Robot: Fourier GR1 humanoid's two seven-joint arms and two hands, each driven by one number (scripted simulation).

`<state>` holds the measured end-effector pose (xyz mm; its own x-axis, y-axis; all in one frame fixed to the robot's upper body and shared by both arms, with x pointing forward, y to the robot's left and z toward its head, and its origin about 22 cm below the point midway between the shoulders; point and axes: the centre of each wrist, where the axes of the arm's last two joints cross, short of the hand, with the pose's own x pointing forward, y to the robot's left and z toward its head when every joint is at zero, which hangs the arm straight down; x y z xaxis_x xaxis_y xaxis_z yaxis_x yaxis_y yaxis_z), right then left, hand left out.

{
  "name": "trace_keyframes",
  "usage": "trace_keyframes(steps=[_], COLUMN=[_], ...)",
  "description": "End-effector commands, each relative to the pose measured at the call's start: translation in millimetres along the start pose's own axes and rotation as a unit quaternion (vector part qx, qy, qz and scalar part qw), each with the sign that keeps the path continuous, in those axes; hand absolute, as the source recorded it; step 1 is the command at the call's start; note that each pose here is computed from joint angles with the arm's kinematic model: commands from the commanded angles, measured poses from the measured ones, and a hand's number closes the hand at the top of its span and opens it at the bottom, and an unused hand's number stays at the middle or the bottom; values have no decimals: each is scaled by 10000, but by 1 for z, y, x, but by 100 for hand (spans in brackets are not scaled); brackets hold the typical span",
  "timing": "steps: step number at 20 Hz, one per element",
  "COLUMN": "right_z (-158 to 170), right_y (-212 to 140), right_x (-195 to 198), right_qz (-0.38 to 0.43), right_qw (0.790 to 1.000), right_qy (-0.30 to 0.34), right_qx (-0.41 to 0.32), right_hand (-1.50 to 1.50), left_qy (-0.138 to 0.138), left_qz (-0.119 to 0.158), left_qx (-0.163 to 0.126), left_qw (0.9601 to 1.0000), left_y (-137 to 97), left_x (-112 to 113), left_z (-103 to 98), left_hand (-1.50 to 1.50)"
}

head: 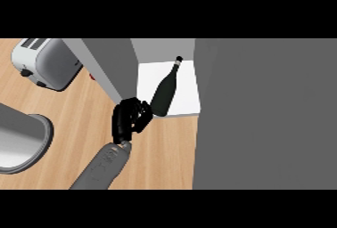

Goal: Pick up the wine, place it into the cabinet and close the cabinet

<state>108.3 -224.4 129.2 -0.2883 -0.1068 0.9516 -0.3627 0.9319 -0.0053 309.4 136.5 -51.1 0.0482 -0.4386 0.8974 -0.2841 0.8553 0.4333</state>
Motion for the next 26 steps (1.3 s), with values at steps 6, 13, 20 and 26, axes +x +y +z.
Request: trace_keyframes(steps=[6, 13, 20, 26], right_z=[3, 1, -1, -1], right_y=[3, 4, 5, 1], right_x=[6, 4, 2, -2], right_qz=[-387, -365, -440, -406], right_qw=[9989, 9988, 9980, 9982], right_qy=[-245, -178, -244, -281], right_qx=[117, 289, 390, 354], right_hand=[-150, -150, -150, -150], left_qy=[298, -649, -914, -791], left_qz=[533, -431, -927, -780], left_qx=[-224, 32, -43, -10], left_qw=[9979, 9970, 9915, 9938], left_y=[-22, -15, -23, -41], left_x=[47, 59, 57, 68], left_z=[-38, -55, -47, -35], left_hand=[150, 150, 150, 150])
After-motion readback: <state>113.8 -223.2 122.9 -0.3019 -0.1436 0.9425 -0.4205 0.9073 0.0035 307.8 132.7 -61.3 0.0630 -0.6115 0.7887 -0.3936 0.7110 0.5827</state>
